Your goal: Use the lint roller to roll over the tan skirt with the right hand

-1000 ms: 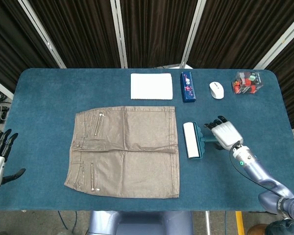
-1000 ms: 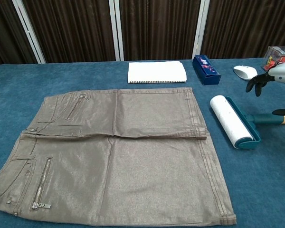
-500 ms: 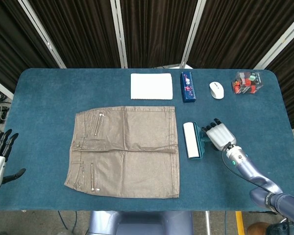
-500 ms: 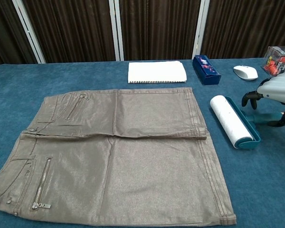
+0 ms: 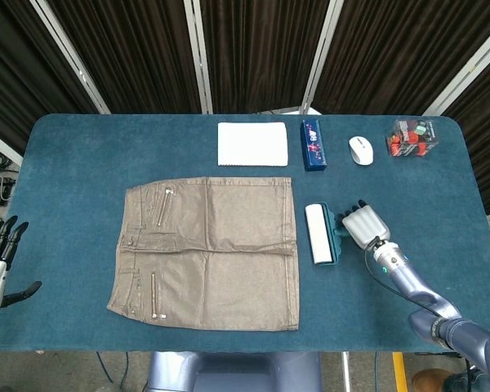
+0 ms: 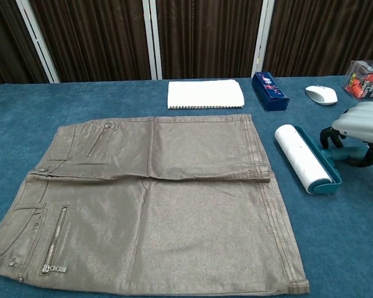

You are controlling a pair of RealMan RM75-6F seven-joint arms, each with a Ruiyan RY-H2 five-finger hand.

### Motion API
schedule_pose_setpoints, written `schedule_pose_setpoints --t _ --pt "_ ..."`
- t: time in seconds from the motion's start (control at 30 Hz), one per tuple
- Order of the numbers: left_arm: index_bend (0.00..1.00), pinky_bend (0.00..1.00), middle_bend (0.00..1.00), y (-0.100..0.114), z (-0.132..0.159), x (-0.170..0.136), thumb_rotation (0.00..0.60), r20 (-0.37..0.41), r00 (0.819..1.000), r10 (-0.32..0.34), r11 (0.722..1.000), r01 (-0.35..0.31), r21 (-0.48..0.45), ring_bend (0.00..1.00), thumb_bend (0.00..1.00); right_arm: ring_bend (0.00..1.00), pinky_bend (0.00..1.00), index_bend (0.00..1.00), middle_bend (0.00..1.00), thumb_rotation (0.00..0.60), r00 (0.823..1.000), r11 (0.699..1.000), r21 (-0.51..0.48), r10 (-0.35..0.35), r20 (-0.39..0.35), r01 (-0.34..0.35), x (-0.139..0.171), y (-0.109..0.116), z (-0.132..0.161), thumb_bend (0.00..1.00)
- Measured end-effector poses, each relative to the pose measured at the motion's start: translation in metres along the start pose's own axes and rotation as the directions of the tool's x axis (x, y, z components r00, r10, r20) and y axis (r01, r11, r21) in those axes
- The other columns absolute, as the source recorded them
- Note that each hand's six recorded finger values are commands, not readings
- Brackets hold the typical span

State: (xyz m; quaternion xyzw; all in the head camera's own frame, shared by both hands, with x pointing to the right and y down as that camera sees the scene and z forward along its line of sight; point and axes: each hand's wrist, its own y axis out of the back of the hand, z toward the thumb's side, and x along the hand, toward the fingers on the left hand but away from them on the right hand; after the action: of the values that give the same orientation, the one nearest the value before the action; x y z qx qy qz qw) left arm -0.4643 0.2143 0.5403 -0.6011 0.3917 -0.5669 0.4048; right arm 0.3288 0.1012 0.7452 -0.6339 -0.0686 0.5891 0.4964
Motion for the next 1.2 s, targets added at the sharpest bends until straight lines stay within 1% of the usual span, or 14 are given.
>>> schedule_pose_setpoints --t 0.1,0.17,0.33,0.43,0.53,0.63,0.73,0.83,0.9,1.07,1.2 --pt "0.00 0.00 0.00 0.000 0.000 0.000 0.600 0.001 1.000 -0.002 1.000 0.002 0.000 0.00 0.00 0.44 0.38 0.46 0.53 0.600 1.000 1.000 0.003 -0.005 0.004 0.005 0.000 0.000 -0.001 0.49" --pt "0.00 0.00 0.00 0.000 0.000 0.000 0.600 0.002 1.000 -0.004 1.000 0.004 -0.001 0.00 0.00 0.46 0.42 0.47 0.55 0.600 1.000 1.000 0.005 -0.011 0.005 0.011 0.001 0.000 -0.002 0.53" --pt "0.00 0.00 0.00 -0.001 0.001 0.000 0.600 0.004 1.000 -0.008 1.000 0.008 -0.006 0.00 0.00 0.48 0.46 0.49 0.56 0.600 1.000 1.000 0.010 -0.028 -0.004 0.028 0.004 0.004 -0.004 0.56" --pt "0.00 0.00 0.00 0.000 0.001 0.000 0.600 0.004 1.000 -0.010 1.000 0.010 -0.010 0.00 0.00 0.48 0.47 0.50 0.56 0.600 0.998 0.998 0.011 -0.061 -0.020 0.061 0.007 0.012 -0.004 0.57" --pt "0.00 0.00 0.00 0.000 0.001 0.001 0.600 0.003 1.000 -0.012 1.000 0.012 -0.016 0.00 0.00 0.48 0.47 0.50 0.56 0.600 0.993 0.994 0.010 -0.105 -0.046 0.105 0.011 0.026 -0.003 0.59" --pt "0.00 0.00 0.00 0.001 0.000 0.002 0.600 0.003 1.000 -0.013 1.000 0.013 -0.023 0.00 0.00 0.49 0.47 0.51 0.56 0.600 0.985 0.988 0.009 -0.152 -0.077 0.153 0.015 0.043 0.001 0.62" --pt "0.00 0.00 0.00 0.002 0.000 0.004 0.600 0.002 1.000 -0.015 0.999 0.015 -0.035 0.00 0.00 0.49 0.48 0.55 0.57 0.600 0.975 0.982 0.010 -0.189 -0.115 0.191 0.018 0.062 0.010 0.65" --pt "0.00 0.00 0.00 0.001 -0.001 0.005 0.600 0.005 1.000 -0.022 0.999 0.023 -0.036 0.00 0.00 0.51 0.49 0.57 0.58 0.600 0.962 0.973 0.022 -0.224 -0.158 0.230 0.021 0.083 0.022 0.69" --pt "0.00 0.00 0.00 0.000 -0.001 0.006 0.600 0.009 0.999 -0.031 0.999 0.031 -0.038 0.00 0.00 0.51 0.49 0.57 0.59 0.600 0.950 0.965 0.044 -0.245 -0.192 0.258 0.022 0.100 0.033 0.70" --pt "0.00 0.00 0.00 -0.003 -0.002 0.007 0.600 0.011 0.999 -0.045 0.998 0.045 -0.037 0.00 0.00 0.52 0.50 0.58 0.59 0.600 0.925 0.937 0.147 -0.270 -0.269 0.316 0.021 0.132 0.065 0.71" --pt "0.00 0.00 0.00 -0.006 -0.003 0.007 0.600 0.010 0.999 -0.053 0.998 0.053 -0.032 0.00 0.00 0.52 0.50 0.58 0.59 0.600 0.907 0.907 0.241 -0.257 -0.333 0.345 0.018 0.147 0.095 0.71"
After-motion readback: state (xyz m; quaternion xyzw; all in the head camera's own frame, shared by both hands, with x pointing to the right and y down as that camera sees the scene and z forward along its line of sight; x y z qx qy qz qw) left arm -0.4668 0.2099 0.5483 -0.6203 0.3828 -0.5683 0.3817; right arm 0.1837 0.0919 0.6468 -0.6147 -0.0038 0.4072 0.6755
